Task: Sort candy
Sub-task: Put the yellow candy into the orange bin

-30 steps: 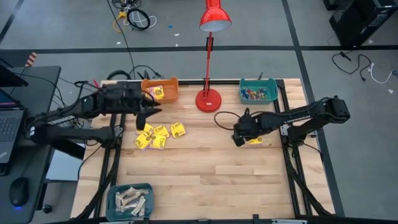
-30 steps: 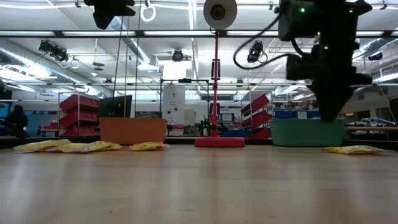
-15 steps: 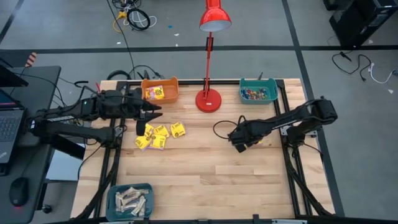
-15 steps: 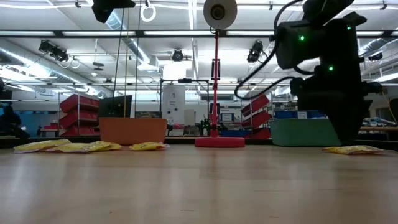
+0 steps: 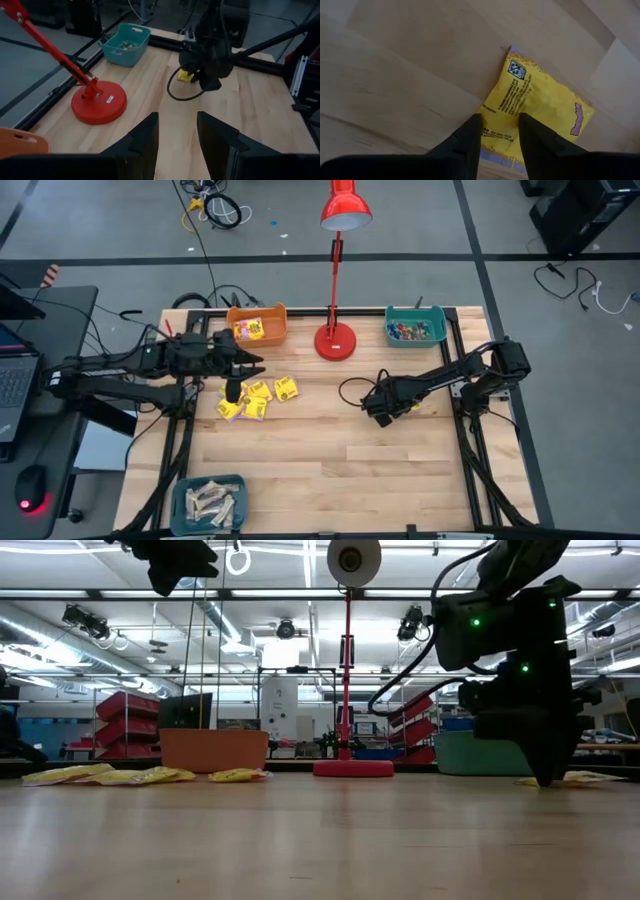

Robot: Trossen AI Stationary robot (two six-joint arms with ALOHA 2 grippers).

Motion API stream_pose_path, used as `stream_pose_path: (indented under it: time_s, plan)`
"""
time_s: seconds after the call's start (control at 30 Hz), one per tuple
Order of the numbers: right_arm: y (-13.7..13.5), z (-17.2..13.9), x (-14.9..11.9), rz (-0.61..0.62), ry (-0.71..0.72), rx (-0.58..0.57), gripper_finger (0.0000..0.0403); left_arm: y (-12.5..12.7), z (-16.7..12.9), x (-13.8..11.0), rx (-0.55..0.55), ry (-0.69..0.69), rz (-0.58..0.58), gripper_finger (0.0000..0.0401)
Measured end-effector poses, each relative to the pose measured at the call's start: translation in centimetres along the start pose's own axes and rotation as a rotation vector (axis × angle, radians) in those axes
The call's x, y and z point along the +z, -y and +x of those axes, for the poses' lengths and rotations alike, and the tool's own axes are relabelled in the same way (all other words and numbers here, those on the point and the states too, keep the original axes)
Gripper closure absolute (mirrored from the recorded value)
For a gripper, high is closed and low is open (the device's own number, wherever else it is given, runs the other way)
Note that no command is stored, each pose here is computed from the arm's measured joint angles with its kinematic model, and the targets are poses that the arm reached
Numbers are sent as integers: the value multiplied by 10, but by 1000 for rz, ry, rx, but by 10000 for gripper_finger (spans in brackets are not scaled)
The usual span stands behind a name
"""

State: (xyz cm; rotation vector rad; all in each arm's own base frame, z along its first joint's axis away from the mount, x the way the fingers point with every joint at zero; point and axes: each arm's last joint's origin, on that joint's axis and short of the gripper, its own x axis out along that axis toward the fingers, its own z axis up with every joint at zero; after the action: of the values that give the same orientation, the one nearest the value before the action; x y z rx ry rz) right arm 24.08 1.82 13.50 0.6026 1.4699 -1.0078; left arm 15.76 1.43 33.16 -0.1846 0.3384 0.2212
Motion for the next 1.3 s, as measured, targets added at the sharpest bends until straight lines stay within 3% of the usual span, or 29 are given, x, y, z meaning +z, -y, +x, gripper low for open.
stream_pose_path:
  time_s: [0.33,0.57,0.63,0.73,0.9,1.1,1.3]
  plan:
    - [-2,1,0,-28,2,5,389,1,1,3,-11,51,-1,264]
    - [-1,-3,-2,-93,18,18,401,2,1,2,-15,47,5,264]
    - [-2,-11,-3,-98,68,68,403,3,1,2,-23,45,15,264]
    - [-3,-30,-6,-113,168,206,402,6,1,2,-42,51,49,264]
    - [-14,-71,-5,-196,414,549,402,13,8,-4,-129,121,98,264]
    - [-32,-120,-3,-396,769,936,402,20,23,-26,-349,236,130,264]
    - [-40,-157,1,-616,1042,1286,402,22,31,-46,-457,404,88,264]
